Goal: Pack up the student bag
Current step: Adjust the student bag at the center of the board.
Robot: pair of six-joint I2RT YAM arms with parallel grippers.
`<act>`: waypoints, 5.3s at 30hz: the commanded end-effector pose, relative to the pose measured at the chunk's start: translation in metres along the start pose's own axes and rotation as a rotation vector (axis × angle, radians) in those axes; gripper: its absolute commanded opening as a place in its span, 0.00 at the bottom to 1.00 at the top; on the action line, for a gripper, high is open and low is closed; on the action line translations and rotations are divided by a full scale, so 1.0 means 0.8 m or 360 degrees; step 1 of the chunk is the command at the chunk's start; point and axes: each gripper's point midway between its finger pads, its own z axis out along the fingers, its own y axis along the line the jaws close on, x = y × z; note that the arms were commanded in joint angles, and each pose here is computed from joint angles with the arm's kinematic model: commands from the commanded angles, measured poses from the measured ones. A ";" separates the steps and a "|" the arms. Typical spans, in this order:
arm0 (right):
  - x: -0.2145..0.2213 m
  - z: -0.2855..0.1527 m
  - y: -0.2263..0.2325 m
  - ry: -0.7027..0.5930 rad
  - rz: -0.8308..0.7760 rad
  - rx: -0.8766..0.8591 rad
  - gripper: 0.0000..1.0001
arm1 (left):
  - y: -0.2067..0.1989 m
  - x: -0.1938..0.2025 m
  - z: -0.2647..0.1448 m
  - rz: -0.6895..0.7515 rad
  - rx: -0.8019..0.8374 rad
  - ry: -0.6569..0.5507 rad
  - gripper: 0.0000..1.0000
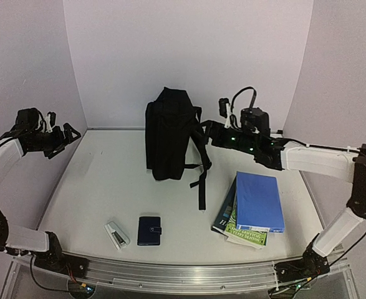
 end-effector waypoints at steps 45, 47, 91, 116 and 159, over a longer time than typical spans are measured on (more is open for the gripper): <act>0.113 0.062 0.207 0.0236 -0.0982 0.0174 0.53 | -0.009 0.001 0.009 0.0007 0.0097 0.0065 1.00; 0.116 0.054 0.244 0.0217 -0.0930 0.0069 0.70 | -0.010 0.001 0.008 0.0013 0.0097 0.0057 1.00; 0.252 0.120 0.015 0.0627 0.0337 0.0320 0.68 | -0.099 0.148 0.174 0.0859 -0.0288 0.0799 0.79; 0.127 0.034 -0.112 0.0484 -0.0076 0.0669 0.00 | -0.152 0.048 0.071 0.0515 0.0072 0.0494 0.03; 0.086 0.095 0.059 0.0468 0.0098 0.0077 0.78 | -0.112 0.104 0.222 -0.0049 0.0221 0.0938 0.94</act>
